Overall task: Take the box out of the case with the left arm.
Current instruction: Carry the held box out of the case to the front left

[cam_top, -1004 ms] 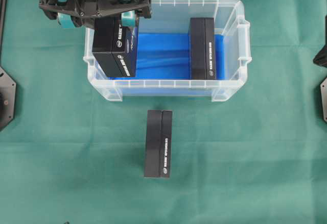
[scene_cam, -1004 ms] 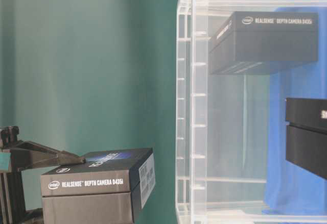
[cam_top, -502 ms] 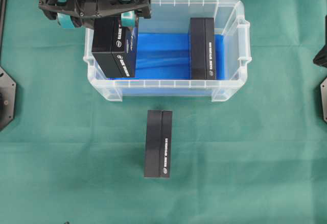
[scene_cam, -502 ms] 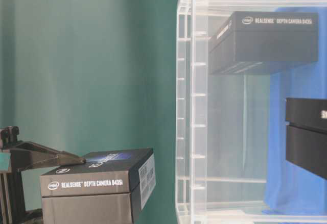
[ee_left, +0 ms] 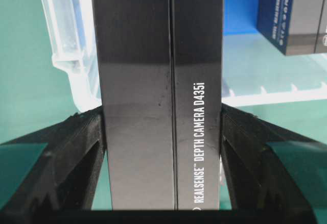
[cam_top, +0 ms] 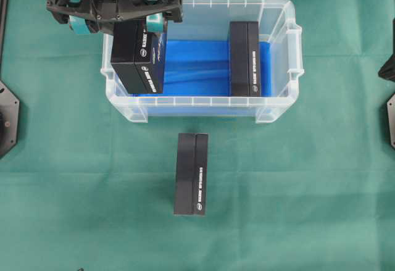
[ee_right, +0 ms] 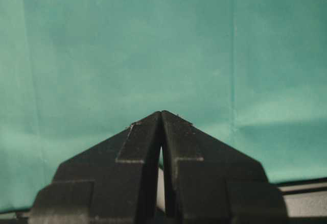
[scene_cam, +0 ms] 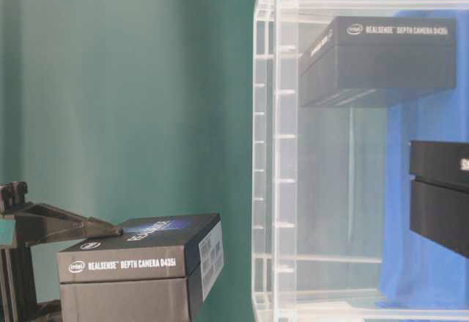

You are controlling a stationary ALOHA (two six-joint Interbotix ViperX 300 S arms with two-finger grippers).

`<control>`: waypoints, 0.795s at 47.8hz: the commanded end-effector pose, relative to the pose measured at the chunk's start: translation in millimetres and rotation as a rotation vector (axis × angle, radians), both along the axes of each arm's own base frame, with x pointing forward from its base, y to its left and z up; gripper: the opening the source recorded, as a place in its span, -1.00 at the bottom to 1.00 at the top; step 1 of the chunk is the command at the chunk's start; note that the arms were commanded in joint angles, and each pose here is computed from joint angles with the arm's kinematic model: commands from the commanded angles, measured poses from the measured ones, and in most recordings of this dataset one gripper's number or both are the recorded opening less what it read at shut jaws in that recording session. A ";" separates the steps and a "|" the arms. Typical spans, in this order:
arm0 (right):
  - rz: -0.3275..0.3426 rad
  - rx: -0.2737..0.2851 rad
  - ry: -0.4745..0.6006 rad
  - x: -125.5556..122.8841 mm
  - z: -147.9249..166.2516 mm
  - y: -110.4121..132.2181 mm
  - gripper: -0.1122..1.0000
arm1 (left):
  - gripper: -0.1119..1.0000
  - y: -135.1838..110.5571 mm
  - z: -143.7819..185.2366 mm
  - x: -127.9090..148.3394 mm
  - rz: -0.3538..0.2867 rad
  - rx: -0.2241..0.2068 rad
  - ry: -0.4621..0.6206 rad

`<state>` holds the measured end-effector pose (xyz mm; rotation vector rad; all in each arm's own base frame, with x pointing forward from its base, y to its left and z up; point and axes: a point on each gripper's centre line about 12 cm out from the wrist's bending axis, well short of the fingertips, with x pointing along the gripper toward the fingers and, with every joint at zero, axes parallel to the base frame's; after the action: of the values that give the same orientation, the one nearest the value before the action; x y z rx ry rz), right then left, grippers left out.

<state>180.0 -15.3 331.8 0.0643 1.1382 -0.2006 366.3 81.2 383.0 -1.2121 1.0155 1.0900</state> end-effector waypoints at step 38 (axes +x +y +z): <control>-0.001 0.001 -0.023 1.2 7.5 0.0 -0.75 | 0.29 -4.8 15.2 -6.5 -0.008 0.012 -0.040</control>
<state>179.9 -15.3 332.3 0.0644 1.1382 -0.2008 366.6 80.8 382.4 -1.2093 1.0181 1.0918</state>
